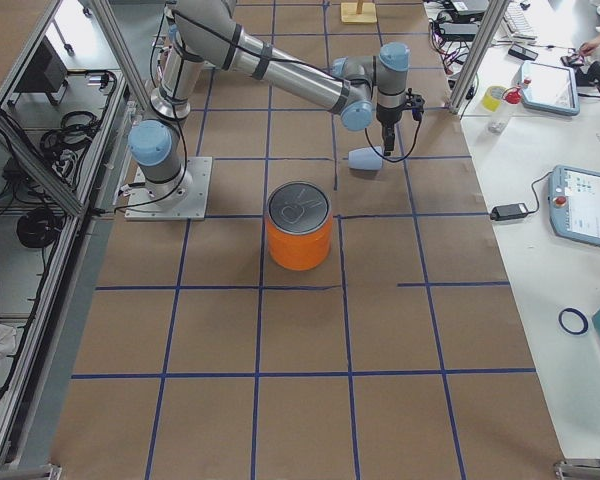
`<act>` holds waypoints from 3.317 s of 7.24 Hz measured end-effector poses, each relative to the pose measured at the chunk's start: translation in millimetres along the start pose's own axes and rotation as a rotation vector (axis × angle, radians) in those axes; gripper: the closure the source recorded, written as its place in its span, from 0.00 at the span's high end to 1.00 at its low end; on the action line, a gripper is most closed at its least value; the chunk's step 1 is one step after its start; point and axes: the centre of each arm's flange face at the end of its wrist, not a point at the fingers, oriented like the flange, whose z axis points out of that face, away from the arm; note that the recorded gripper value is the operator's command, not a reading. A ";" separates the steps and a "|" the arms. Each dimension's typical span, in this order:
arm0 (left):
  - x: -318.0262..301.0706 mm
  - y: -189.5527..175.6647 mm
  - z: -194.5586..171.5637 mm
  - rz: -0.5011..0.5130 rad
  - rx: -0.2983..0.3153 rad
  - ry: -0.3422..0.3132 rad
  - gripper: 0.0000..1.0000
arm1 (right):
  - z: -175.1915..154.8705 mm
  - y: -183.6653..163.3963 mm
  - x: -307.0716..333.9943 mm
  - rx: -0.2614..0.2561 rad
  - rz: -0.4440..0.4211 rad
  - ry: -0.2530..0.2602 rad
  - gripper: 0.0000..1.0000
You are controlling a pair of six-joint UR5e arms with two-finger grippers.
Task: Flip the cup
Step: 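Lower the right gripper over the upside-down white cup and grasp it, then lift the white cup with the right gripper and carry it toward the left arm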
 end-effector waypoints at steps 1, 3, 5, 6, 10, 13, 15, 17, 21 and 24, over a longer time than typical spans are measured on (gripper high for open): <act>-0.2 0.0 0.0 0.000 0.000 0.000 1.00 | 8.6 0.4 -2.0 -0.008 -0.003 -0.008 1.00; -0.6 -0.1 0.0 -0.001 0.000 0.001 1.00 | 19.5 10.8 -4.8 -0.033 -0.024 -0.010 1.00; -1.0 -0.4 0.0 -0.002 0.001 0.002 1.00 | 28.6 17.8 -3.5 -0.049 -0.045 -0.008 1.00; -1.2 -0.4 -0.1 -0.003 0.002 0.002 1.00 | 32.4 19.0 -3.4 -0.056 -0.047 -0.009 1.00; -3.0 -1.7 -0.9 -0.007 0.011 0.008 1.00 | 44.5 22.8 -3.8 -0.077 -0.050 -0.011 0.99; -2.5 -0.4 2.7 -0.007 0.003 0.012 1.00 | 48.9 23.1 -3.9 -0.081 -0.051 -0.011 0.87; -1.9 1.0 5.2 -0.006 0.000 0.015 1.00 | 50.6 23.2 -4.0 -0.084 -0.052 -0.011 0.58; -3.3 0.8 4.9 -0.008 0.003 0.008 1.00 | 48.9 23.0 -3.9 -0.082 -0.053 -0.010 0.18; -11.1 -5.9 2.1 -0.016 0.044 -0.035 1.00 | -10.7 29.4 -38.6 -0.005 -0.121 -0.050 0.00; -52.6 -9.9 -1.7 -0.071 0.038 -0.050 1.00 | -42.2 62.2 -136.9 0.041 -0.312 -0.100 0.00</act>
